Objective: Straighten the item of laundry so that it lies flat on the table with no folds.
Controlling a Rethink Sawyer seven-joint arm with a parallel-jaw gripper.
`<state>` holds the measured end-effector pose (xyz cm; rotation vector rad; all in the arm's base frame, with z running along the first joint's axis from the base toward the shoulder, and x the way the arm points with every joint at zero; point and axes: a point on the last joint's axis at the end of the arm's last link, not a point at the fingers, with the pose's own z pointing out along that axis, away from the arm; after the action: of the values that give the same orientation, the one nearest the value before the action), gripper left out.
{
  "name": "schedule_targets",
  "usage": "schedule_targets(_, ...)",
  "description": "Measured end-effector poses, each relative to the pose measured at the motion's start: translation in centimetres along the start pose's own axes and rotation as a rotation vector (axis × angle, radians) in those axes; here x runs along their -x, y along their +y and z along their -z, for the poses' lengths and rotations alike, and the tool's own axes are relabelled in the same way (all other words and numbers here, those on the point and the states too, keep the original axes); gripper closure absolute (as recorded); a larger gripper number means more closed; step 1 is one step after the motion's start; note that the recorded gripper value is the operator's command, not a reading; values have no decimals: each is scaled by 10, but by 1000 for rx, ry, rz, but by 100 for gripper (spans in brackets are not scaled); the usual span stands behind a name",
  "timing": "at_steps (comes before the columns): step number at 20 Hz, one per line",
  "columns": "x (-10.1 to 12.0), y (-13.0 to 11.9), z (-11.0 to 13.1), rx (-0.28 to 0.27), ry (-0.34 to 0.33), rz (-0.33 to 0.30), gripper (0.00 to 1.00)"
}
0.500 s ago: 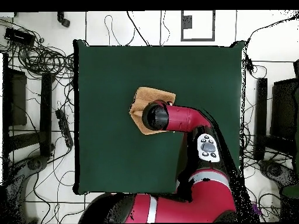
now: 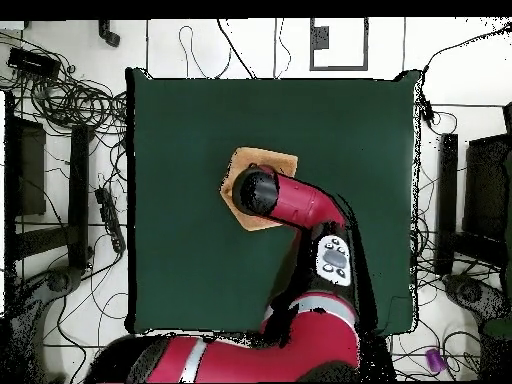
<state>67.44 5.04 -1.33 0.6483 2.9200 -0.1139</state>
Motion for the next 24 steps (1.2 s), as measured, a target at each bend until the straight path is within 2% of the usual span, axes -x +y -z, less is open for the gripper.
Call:
schedule_targets(3,-3,9,2,-1,0,-170,0)
schedule_targets(5,-6,12,2,-12,-5,-306,0)
schedule_targets(6,-9,13,2,-25,-11,-407,0)
schedule_targets(9,-15,14,2,-42,-18,-539,0)
schedule_targets(10,-21,13,1,-51,-23,-637,0)
schedule_targets(14,-27,7,1,-61,-28,-726,0)
schedule_targets(23,-27,-23,6,-78,-38,-798,0)
schedule_targets(24,-22,-35,12,-78,-49,-821,100)
